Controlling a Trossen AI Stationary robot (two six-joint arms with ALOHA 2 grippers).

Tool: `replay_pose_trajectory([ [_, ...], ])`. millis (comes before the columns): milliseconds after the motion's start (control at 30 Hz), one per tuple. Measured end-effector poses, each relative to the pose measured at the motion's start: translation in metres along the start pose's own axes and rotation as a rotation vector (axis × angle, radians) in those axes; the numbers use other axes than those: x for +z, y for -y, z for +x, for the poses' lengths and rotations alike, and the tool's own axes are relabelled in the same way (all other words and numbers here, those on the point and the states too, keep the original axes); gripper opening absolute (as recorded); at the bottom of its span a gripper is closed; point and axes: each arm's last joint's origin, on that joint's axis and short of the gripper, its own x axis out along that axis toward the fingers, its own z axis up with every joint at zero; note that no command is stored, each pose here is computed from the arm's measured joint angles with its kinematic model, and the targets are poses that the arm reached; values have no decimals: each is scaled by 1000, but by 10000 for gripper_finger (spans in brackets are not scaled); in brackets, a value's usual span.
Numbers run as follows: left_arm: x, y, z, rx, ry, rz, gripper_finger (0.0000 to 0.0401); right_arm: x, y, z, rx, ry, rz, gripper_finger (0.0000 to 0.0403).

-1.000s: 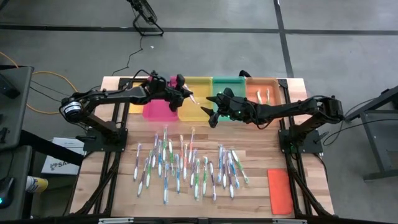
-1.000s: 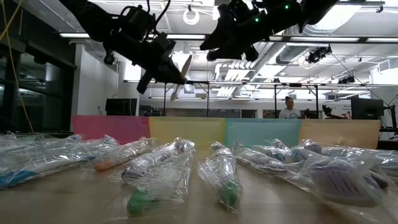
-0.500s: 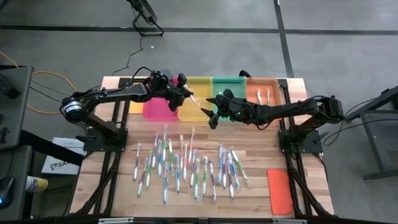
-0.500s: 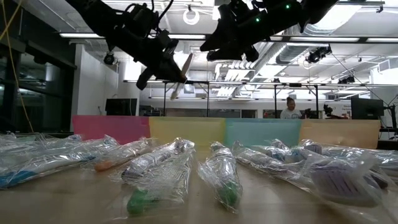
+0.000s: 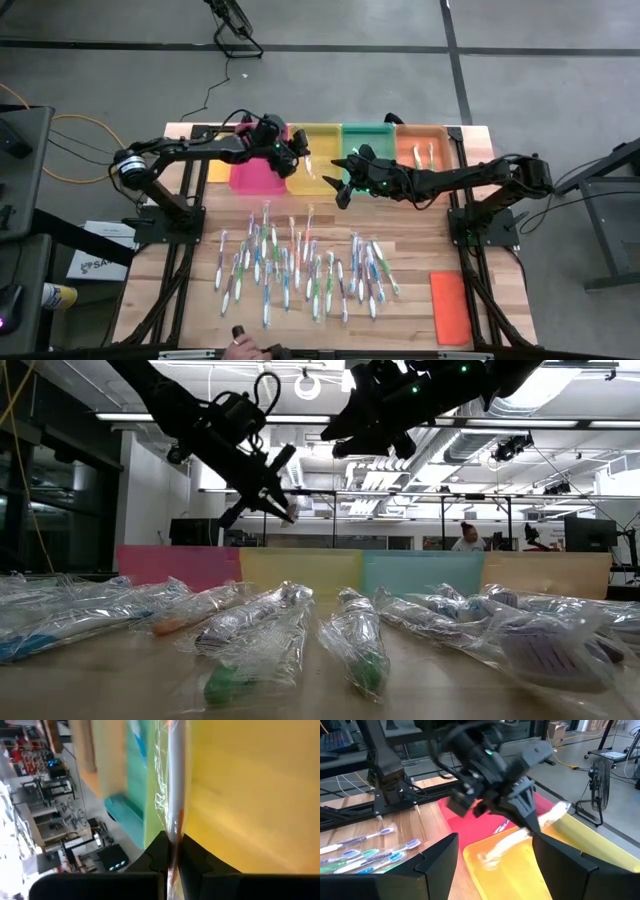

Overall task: Pick & Place Toothbrushes
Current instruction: Put the orange toothbrush into the yellow bin

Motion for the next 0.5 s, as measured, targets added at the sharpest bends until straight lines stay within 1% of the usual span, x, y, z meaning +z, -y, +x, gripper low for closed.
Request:
replay_pose_trajectory([
  [67,-5,3,5,-31,-12,-2,14,0,0,0,0,0,0,248],
  [200,-14,-5,13,-18,-58,7,17,0,0,0,0,0,1,248],
  [267,-15,-8,17,-27,-60,18,17,0,0,0,0,0,1,248],
  [400,-18,-12,25,-72,-48,19,18,0,0,0,0,0,1,248],
  [500,-19,-8,32,-113,-58,16,18,0,0,0,0,0,1,248],
])
